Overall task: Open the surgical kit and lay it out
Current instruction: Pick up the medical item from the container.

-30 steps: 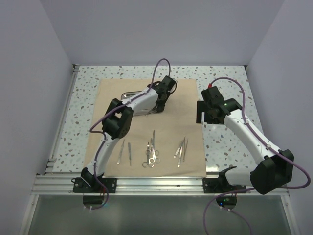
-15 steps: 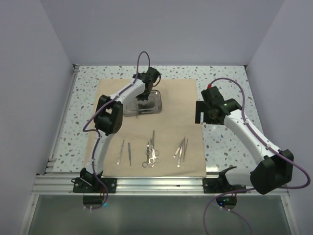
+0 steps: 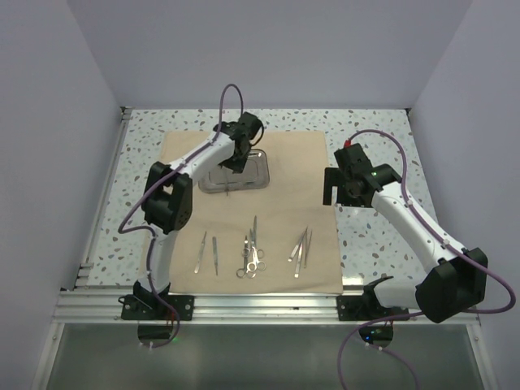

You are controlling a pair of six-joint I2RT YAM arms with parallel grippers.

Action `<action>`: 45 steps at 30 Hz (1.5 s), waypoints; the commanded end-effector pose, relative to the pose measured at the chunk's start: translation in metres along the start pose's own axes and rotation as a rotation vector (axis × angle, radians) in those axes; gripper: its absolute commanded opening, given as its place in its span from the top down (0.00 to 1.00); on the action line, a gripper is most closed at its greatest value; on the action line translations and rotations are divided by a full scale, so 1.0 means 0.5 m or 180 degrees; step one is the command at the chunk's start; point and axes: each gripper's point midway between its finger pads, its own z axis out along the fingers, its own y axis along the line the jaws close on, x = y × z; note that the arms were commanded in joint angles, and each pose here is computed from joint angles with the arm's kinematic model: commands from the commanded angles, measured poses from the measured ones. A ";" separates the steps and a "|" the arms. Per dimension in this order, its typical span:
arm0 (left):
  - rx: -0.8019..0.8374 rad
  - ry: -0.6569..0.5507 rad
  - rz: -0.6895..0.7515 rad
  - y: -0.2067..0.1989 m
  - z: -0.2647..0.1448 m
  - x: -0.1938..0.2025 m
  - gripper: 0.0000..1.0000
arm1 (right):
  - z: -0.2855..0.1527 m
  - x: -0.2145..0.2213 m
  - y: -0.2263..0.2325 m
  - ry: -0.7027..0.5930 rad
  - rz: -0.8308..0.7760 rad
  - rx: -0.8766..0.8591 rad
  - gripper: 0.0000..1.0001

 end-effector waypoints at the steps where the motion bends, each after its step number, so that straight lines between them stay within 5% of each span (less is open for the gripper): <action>1: 0.0149 -0.0032 -0.0211 0.012 -0.055 0.021 0.52 | -0.009 -0.014 0.006 -0.0109 0.0084 -0.0090 0.02; 10: 0.0431 0.0164 -0.0534 -0.021 -0.041 0.100 0.52 | -0.008 -0.007 0.004 -0.0081 0.0076 -0.0083 0.02; 27: 0.0496 0.0051 -0.0926 -0.031 -0.001 0.067 0.55 | -0.007 0.001 0.005 -0.0037 0.0095 -0.0093 0.02; 45: 0.0473 0.0351 -0.0951 -0.052 0.083 0.144 0.67 | -0.002 -0.001 0.005 -0.0010 0.0098 -0.0057 0.02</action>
